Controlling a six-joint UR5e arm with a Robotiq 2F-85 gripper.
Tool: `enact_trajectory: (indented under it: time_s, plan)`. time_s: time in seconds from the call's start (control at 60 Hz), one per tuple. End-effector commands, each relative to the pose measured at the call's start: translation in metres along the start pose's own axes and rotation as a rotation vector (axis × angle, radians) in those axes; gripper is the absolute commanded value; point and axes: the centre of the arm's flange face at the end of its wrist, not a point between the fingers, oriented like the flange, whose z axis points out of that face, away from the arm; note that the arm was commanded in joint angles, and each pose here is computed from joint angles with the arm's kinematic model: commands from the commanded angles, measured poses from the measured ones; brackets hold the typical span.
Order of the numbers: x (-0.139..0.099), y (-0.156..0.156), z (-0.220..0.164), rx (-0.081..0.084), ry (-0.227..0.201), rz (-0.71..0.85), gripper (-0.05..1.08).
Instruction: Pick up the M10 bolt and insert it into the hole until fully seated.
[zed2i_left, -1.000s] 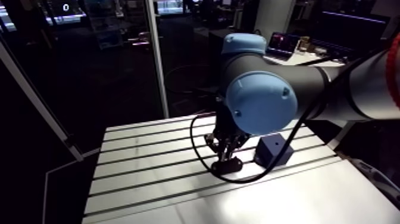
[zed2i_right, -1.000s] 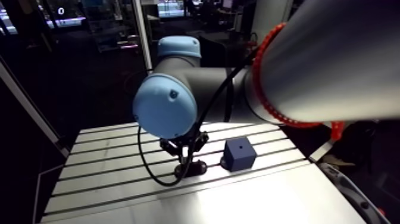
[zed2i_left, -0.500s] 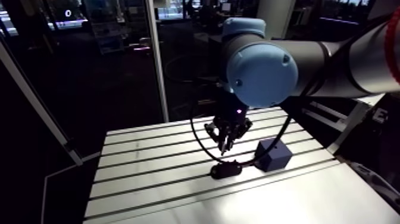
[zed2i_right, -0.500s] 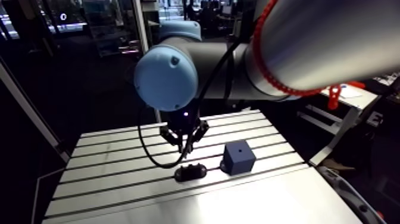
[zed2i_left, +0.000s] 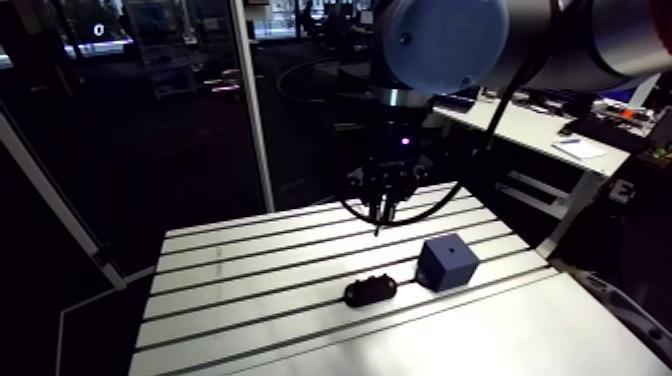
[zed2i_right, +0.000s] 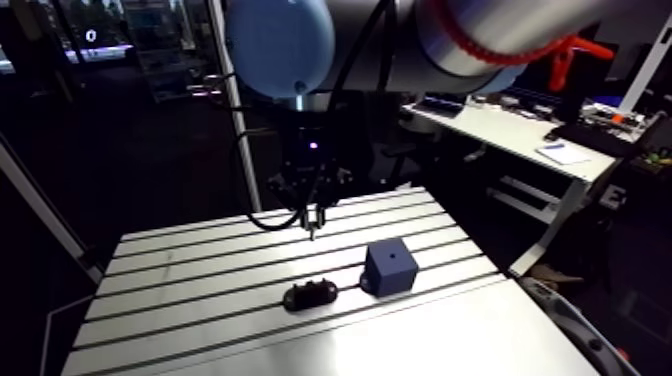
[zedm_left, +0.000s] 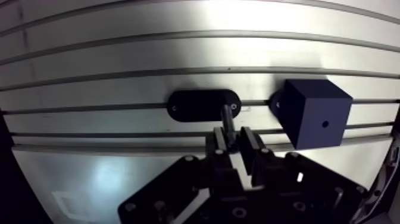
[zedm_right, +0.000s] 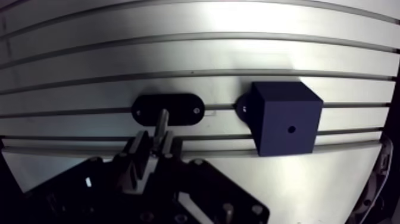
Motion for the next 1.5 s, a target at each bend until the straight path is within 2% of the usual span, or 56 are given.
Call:
enact_trajectory:
  time_s: [0.017, 0.117, 0.217, 0.417, 0.45, 0.483, 0.6, 0.633, 0.65, 0.667, 0.7, 0.8, 1.05, 1.25, 1.367, 1.5]
  plan:
    - [0.005, 0.038, -0.017, 0.005, -0.034, 0.027, 1.08]
    - [0.007, 0.050, -0.018, 0.001, -0.058, 0.034, 1.08]
    - [0.009, 0.060, -0.018, 0.006, -0.095, 0.048, 1.08]
    - [0.012, 0.079, -0.021, 0.030, -0.148, 0.077, 1.08]
    - [0.013, 0.082, -0.020, 0.038, -0.172, 0.080, 1.08]
    - [0.014, 0.082, -0.021, 0.039, -0.178, 0.080, 1.08]
    - [0.016, 0.089, -0.021, 0.028, -0.195, 0.085, 1.08]
    - [0.016, 0.094, -0.020, 0.022, -0.198, 0.090, 1.08]
    - [0.016, 0.098, -0.020, 0.014, -0.199, 0.093, 1.08]
    - [0.016, 0.098, -0.020, 0.014, -0.199, 0.093, 1.08]
    - [0.016, 0.106, -0.016, 0.001, -0.210, 0.102, 1.08]
    - [0.017, 0.117, -0.009, -0.003, -0.223, 0.115, 1.08]
    - [0.018, 0.141, 0.009, 0.017, -0.256, 0.152, 1.08]
    - [0.018, 0.149, 0.006, 0.020, -0.258, 0.161, 1.08]
    - [0.021, 0.151, 0.012, 0.030, -0.280, 0.155, 1.08]
    - [0.021, 0.151, 0.013, 0.029, -0.282, 0.155, 1.08]
